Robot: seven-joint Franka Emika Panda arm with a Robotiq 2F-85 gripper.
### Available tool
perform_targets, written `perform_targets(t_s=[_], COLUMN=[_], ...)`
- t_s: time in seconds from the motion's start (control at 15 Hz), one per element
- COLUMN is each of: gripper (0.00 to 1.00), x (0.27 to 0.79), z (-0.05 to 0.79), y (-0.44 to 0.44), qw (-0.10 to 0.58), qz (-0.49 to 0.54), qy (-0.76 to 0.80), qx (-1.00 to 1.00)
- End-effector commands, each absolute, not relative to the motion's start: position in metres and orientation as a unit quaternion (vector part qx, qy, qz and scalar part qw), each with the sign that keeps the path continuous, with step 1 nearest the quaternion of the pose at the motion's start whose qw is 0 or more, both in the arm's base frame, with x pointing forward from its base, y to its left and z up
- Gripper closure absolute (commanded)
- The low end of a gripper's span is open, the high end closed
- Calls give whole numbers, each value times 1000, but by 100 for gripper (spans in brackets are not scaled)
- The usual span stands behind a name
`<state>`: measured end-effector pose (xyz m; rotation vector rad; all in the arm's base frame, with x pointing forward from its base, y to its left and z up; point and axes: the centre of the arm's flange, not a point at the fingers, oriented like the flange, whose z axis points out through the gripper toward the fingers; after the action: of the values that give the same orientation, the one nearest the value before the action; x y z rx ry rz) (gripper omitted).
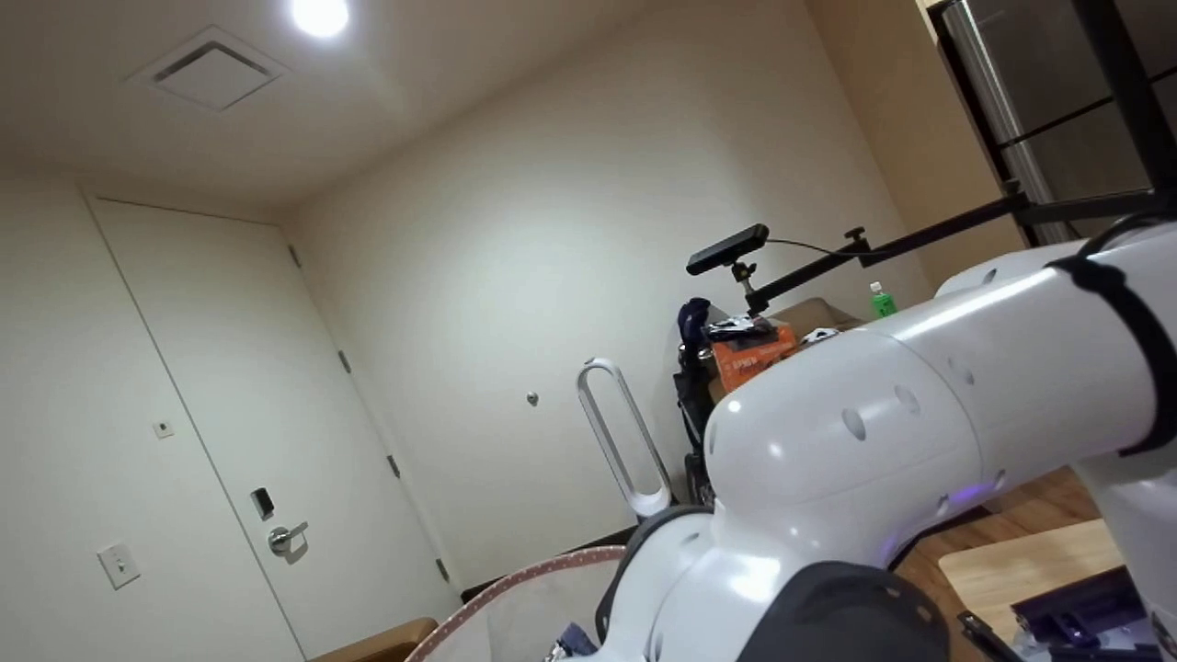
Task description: Put the pajama pants into the laundry bin
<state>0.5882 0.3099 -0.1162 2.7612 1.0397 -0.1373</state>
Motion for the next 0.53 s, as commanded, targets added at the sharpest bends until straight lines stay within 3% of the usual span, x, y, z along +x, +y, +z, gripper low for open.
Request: perform_targets(t_s=[0.0, 0.47], gripper=[32, 78], x=[609, 602], z=[-144, -139], y=[314, 312], qw=[78, 57], qz=[-40, -39], qy=[363, 372], qx=[928, 926])
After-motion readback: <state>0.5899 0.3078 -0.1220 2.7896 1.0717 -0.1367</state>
